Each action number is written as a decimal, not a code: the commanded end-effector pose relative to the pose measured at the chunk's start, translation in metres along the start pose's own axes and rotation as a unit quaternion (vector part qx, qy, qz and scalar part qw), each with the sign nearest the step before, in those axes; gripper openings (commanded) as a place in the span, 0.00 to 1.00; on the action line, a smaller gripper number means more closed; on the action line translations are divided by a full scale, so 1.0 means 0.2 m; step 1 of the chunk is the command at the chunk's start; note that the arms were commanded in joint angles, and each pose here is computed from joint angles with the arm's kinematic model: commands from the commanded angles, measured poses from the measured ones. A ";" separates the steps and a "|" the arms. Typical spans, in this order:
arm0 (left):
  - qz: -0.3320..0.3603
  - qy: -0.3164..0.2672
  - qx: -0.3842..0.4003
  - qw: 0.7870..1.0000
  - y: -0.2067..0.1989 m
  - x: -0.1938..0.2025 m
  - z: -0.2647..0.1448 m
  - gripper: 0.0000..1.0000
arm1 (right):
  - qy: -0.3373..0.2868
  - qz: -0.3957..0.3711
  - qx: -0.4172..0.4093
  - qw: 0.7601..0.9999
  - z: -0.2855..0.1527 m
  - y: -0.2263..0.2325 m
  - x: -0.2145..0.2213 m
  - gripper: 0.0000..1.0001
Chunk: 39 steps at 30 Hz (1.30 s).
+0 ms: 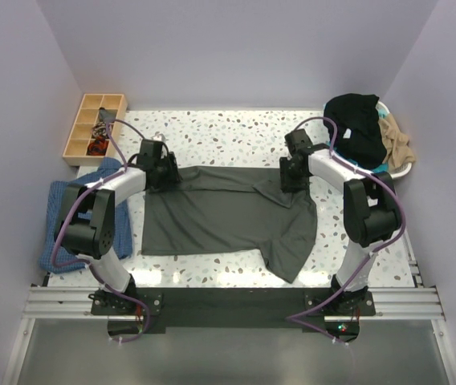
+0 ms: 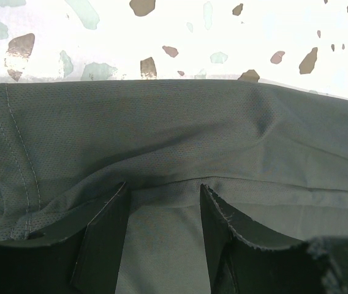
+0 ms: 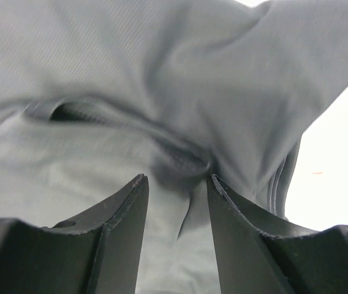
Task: Fold and stack the t-shirts
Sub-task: Fold the tshirt
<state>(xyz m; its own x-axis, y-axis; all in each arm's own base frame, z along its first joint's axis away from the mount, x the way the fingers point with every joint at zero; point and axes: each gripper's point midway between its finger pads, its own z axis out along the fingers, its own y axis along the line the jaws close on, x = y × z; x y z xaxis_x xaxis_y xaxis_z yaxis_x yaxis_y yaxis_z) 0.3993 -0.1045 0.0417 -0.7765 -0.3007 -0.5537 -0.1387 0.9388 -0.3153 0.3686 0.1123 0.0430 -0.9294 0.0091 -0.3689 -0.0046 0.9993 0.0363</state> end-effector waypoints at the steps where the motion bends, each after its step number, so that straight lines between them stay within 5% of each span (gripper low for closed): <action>1: 0.012 -0.028 0.014 0.999 -0.04 -0.09 -0.02 0.54 | -0.029 0.005 0.003 1.000 0.02 0.00 -0.13 0.46; 5: 0.011 -0.026 0.011 1.000 -0.03 -0.08 -0.01 0.54 | -0.028 0.003 -0.011 1.000 0.04 0.01 -0.13 0.31; 7: 0.011 -0.026 0.011 1.000 -0.04 -0.09 -0.01 0.54 | -0.027 0.001 -0.016 1.000 0.03 0.01 -0.11 0.13; 10: 0.011 -0.023 0.011 1.000 -0.04 -0.08 0.00 0.54 | -0.036 -0.002 -0.027 0.999 0.00 0.03 -0.12 0.05; 17: 0.011 -0.025 0.012 1.000 -0.04 -0.09 0.00 0.54 | -0.058 -0.007 -0.030 0.998 -0.15 0.01 -0.10 0.17; 22: 0.011 -0.020 0.016 1.000 -0.04 -0.07 0.01 0.54 | -0.059 -0.009 -0.034 0.998 -0.19 0.01 -0.07 0.00; 29: 0.011 -0.020 0.016 1.000 -0.04 -0.07 0.01 0.54 | -0.035 -0.017 -0.087 0.995 -0.23 0.09 0.03 0.00; 39: 0.010 -0.019 0.014 1.000 -0.04 -0.07 0.02 0.54 | 0.056 -0.068 -0.141 0.986 -0.32 0.24 0.46 0.08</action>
<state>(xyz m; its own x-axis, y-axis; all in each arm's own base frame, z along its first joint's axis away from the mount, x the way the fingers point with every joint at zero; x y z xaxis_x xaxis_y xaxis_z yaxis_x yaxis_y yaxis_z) 0.3998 -0.1047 0.0375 -0.7801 -0.3000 -0.5491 -0.1401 0.9391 -0.3139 0.2948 0.1499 0.0690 -0.9334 -0.1018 -0.3440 -0.1788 0.9633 0.2001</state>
